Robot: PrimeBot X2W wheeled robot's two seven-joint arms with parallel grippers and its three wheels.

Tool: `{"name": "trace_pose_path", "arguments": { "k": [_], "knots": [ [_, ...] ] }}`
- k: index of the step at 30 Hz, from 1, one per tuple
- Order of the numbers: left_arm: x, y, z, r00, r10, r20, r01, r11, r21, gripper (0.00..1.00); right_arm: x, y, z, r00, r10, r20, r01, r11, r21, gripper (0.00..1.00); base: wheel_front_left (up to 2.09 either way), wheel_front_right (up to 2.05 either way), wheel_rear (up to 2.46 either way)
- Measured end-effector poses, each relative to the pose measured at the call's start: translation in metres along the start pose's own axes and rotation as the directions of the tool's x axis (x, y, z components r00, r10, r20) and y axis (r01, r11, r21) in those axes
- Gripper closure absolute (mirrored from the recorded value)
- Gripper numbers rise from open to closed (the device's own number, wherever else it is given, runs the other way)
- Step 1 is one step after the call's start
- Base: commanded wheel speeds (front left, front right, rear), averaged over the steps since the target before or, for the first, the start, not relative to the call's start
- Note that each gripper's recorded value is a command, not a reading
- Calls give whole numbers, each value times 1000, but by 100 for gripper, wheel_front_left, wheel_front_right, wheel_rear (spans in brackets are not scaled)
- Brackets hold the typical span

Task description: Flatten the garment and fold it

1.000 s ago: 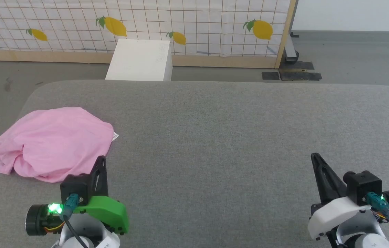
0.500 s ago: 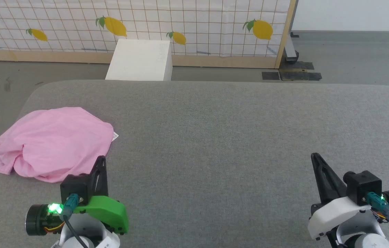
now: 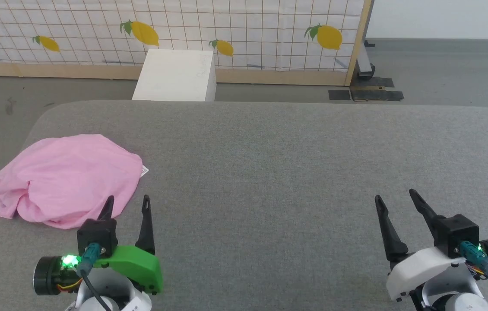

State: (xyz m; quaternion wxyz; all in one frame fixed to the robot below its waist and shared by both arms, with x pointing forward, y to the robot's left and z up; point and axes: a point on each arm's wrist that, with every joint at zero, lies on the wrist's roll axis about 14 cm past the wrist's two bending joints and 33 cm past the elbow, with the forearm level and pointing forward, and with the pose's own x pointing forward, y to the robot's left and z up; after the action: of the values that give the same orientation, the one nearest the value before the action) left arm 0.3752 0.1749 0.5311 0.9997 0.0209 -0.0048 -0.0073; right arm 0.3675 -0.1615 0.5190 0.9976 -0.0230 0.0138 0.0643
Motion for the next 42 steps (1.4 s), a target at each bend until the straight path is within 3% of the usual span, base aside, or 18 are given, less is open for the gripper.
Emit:
{"name": "trace_pose_path", "arguments": {
  "k": [42],
  "knots": [
    [0, -8, -2, 999, 10, 38, -7, 997, -82, 0, 1, -8, -2, 999, -23, 41, 22, 1000, 22, 0, 0, 0, 0]
  ]
}}
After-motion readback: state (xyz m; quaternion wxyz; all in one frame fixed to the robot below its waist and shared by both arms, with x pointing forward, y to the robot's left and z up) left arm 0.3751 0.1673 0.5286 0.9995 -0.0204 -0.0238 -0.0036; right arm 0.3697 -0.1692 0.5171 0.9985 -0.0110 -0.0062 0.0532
